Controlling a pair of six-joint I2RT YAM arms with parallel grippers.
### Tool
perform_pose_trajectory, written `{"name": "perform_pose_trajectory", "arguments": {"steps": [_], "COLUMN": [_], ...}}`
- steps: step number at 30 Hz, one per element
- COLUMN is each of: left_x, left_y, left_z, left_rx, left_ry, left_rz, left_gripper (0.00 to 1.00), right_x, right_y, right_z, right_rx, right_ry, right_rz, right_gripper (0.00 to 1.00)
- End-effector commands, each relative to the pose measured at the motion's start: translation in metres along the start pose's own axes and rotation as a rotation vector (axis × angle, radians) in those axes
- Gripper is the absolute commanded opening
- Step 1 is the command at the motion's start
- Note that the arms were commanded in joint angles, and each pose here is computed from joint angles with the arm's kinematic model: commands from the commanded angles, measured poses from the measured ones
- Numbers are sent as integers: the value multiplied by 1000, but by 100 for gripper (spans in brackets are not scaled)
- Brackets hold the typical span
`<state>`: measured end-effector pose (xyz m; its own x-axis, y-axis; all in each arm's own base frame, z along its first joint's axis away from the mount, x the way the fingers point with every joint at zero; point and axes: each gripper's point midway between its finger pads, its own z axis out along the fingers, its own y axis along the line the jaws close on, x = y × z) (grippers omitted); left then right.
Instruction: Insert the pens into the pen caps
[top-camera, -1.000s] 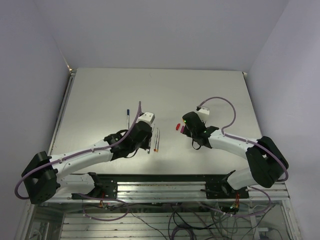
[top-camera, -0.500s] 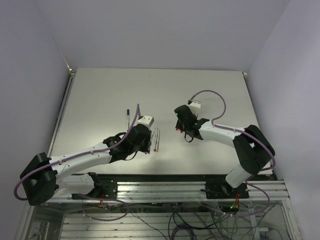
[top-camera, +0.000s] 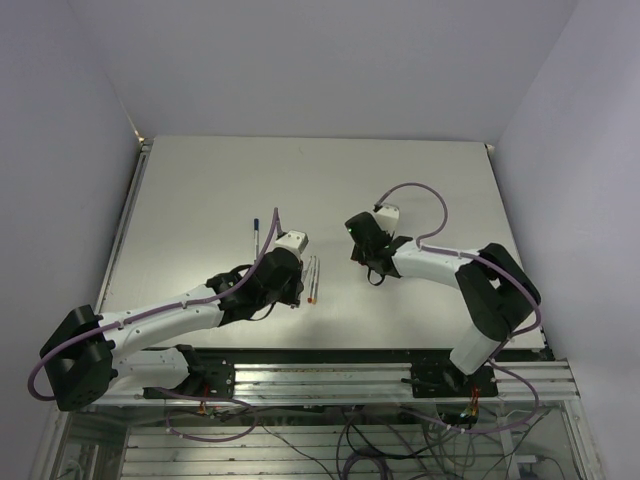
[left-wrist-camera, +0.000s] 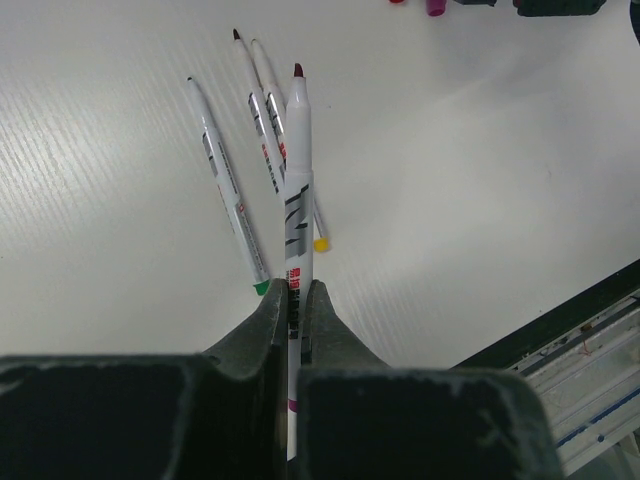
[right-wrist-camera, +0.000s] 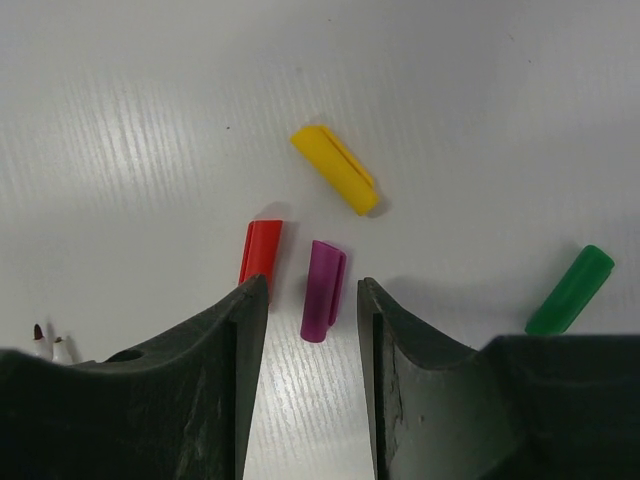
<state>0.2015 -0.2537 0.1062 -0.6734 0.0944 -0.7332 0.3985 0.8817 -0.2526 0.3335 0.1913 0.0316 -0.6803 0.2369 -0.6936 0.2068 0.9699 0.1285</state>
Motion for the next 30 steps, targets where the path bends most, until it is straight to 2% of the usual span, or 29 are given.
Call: {"name": "perform_pose_trajectory", "arguments": {"steps": [1,25,30], "left_x": [0,-1,-3], "left_y": [-6,-7,-8], "left_z": [0,2,1], "left_rx": [29,27,30], "left_ry": [-9,-10,-14], "left_rz": [-15,-19,-19], "left_gripper": [7,7,7], "right_x": [-5,12,24], "right_y": [0,-16,-19], "right_z": [3,18,18], "right_rx": [37,108,103], "right_ry": [-17,22,63], "right_rz": [-1,-39,-45], "right_gripper": [41,37,32]}}
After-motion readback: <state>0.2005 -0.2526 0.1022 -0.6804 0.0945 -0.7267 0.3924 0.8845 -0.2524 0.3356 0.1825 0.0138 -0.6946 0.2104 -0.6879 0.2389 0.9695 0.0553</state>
